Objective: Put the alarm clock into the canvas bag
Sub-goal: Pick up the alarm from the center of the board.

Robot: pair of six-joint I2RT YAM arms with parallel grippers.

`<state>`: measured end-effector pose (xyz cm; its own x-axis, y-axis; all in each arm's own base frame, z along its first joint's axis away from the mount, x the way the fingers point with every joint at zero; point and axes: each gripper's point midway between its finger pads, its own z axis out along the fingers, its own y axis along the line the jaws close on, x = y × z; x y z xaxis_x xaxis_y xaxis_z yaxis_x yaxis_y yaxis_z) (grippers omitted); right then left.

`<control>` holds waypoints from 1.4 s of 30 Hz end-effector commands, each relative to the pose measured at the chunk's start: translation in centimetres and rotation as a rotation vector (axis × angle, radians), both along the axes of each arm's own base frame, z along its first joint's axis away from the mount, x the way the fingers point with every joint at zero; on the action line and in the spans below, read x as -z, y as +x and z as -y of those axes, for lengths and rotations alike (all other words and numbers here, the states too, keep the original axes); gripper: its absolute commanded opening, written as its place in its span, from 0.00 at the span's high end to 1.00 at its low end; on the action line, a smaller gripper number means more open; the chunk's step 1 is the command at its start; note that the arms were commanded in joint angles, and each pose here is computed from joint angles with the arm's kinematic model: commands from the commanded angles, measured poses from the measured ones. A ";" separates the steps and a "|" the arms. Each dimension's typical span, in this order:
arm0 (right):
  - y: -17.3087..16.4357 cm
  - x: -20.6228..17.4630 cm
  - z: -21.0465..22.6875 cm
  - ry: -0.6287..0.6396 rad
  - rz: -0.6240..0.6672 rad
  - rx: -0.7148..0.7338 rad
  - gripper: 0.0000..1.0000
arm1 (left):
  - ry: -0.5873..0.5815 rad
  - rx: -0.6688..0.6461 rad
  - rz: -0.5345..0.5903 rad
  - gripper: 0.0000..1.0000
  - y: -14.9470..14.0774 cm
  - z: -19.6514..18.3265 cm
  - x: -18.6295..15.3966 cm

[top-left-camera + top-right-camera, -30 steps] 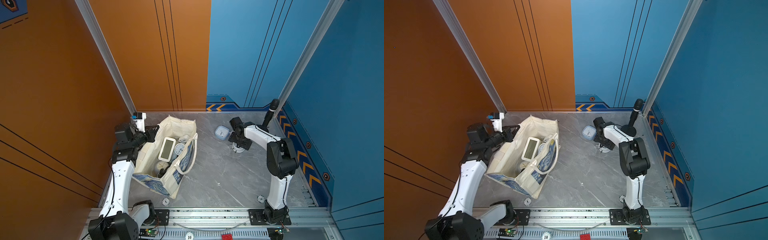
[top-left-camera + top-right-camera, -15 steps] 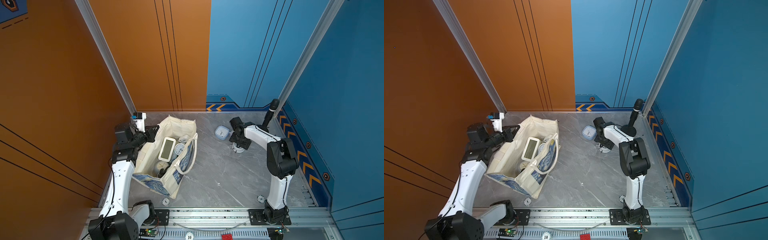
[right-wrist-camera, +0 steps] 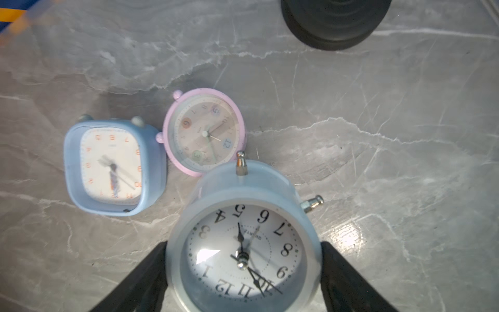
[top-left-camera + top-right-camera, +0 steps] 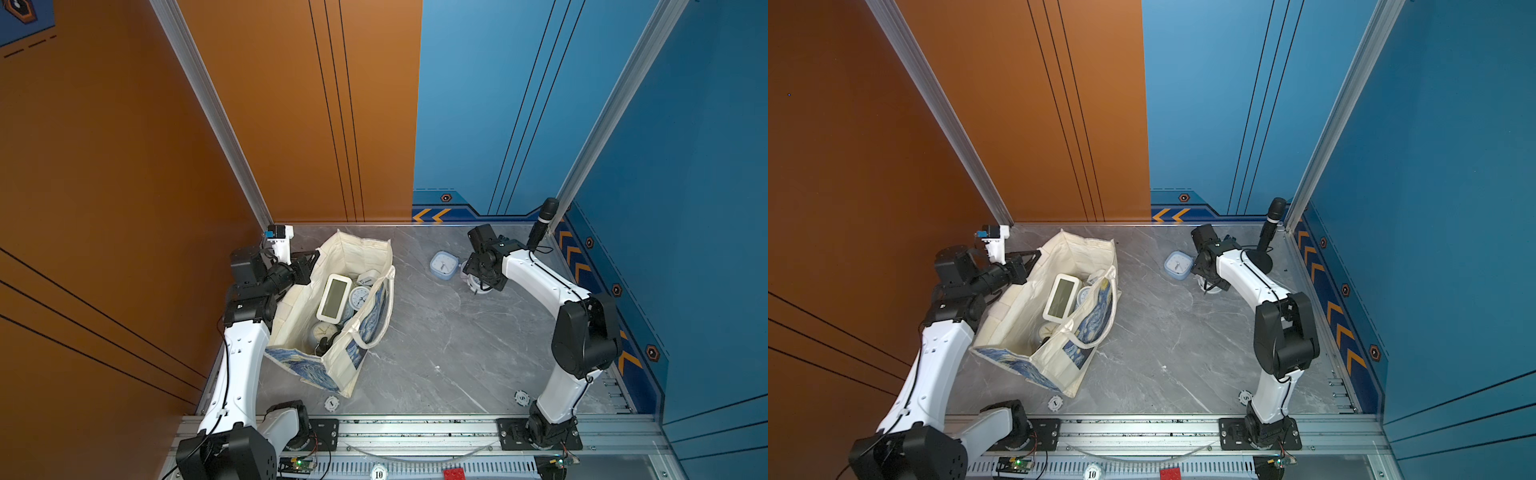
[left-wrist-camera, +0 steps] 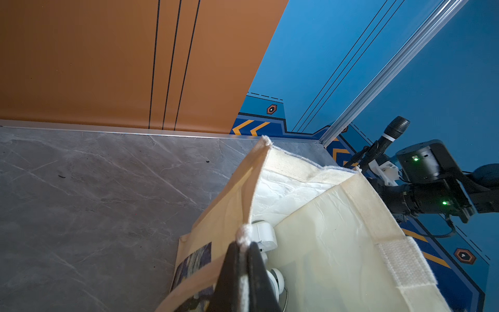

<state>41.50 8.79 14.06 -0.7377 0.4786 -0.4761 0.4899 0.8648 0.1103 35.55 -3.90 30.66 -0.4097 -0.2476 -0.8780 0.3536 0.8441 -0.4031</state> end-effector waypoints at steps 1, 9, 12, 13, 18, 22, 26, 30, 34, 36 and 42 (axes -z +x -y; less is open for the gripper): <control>0.6 -4.9 -0.5 -0.064 0.115 -0.082 0.25 | -0.005 0.017 0.028 1.00 0.1 0.4 -0.6; 0.5 -11.9 -4.8 -0.083 0.316 -0.291 0.31 | -0.014 0.025 0.027 1.00 0.2 0.5 -0.7; -0.1 -13.9 -6.9 -0.076 0.371 -0.381 0.34 | -0.018 0.022 0.032 1.00 0.2 0.5 -0.9; -0.4 -14.6 -7.6 -0.074 0.389 -0.413 0.35 | -0.021 0.021 0.029 1.00 0.2 0.4 -0.7; -2.2 -18.1 -11.5 -0.057 0.485 -0.574 0.40 | -0.036 0.031 0.031 1.00 0.3 0.6 -0.9; -4.0 -21.0 -14.3 -0.052 0.567 -0.672 0.42 | -0.035 0.030 0.035 1.00 0.2 0.6 -1.0; -6.2 -23.4 -17.5 -0.017 0.648 -0.763 0.43 | -0.038 0.021 0.035 1.00 0.3 0.3 -1.0; -8.5 -25.4 -20.7 0.032 0.722 -0.852 0.44 | -0.045 0.019 0.030 1.00 0.4 0.1 -0.9; -10.5 -26.7 -24.0 0.072 0.783 -0.942 0.44 | -0.053 0.024 0.022 1.00 0.6 0.2 -0.7; -11.5 -27.2 -25.9 0.095 0.805 -0.998 0.44 | -0.054 0.025 0.022 1.00 0.6 0.2 -0.7; -13.8 -26.6 -31.4 0.120 0.784 -1.139 0.44 | -0.052 0.021 0.024 1.00 0.6 0.1 -0.6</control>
